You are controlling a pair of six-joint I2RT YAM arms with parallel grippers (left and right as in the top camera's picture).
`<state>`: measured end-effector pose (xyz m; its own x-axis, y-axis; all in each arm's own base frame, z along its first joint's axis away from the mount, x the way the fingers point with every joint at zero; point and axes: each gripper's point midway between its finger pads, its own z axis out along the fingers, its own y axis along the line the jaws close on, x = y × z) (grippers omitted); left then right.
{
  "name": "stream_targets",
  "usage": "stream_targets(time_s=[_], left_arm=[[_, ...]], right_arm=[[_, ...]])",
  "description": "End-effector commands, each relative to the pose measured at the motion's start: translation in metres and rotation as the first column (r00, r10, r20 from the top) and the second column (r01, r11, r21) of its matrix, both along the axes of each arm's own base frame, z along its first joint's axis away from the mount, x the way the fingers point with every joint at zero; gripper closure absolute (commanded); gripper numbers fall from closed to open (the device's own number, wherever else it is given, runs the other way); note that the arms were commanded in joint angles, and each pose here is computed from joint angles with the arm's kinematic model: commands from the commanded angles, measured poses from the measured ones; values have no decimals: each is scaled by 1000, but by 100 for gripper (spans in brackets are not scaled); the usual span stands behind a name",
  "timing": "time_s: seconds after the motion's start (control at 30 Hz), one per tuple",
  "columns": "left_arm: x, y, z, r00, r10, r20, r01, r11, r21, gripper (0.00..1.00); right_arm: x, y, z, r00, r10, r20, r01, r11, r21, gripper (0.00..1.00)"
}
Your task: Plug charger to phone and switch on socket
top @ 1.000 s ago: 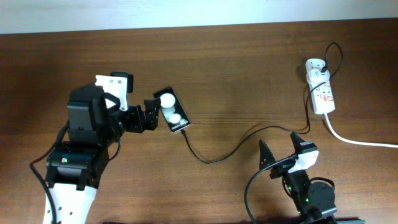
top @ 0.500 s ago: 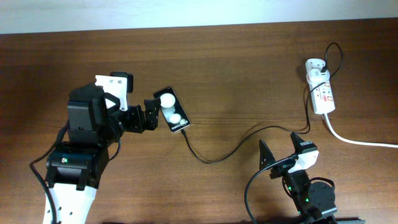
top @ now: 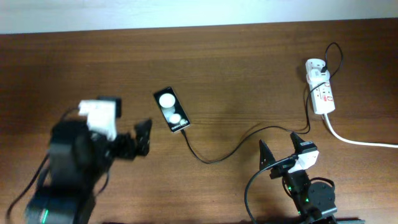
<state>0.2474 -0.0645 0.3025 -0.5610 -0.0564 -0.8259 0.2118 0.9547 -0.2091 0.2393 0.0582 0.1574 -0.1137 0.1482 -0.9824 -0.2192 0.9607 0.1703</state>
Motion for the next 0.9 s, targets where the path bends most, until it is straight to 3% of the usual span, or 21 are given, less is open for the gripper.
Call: stream_targets(time_s=[0.0,0.1,0.27,0.4,0.57,0.87], left_arm=[[-48,24,8,994,80,74,-84,995,49,1],[-74,37,3,989,127,73,-132,988,77,1],[-79,49,-15,976,182,120,-194,977,91,1],[-68,50,-49,963,203,177,-217,974,61,1],[-38,48,-91,929,285,236,-268,958,-103,1],[-12,46,-105,846,320,425,-237,942,-237,1]], right_arm=[[0,-2,-2,1000,-8,-1,8,1000,-11,1],[0,-2,-2,1000,-8,-1,8,1000,-11,1],[0,-2,-2,1000,-8,-1,8,1000,-11,1],[0,-2,-2,1000,-8,-1,8,1000,-11,1],[0,-2,-2,1000,-8,-1,8,1000,-11,1],[0,-2,-2,1000,-8,-1,8,1000,-11,1]])
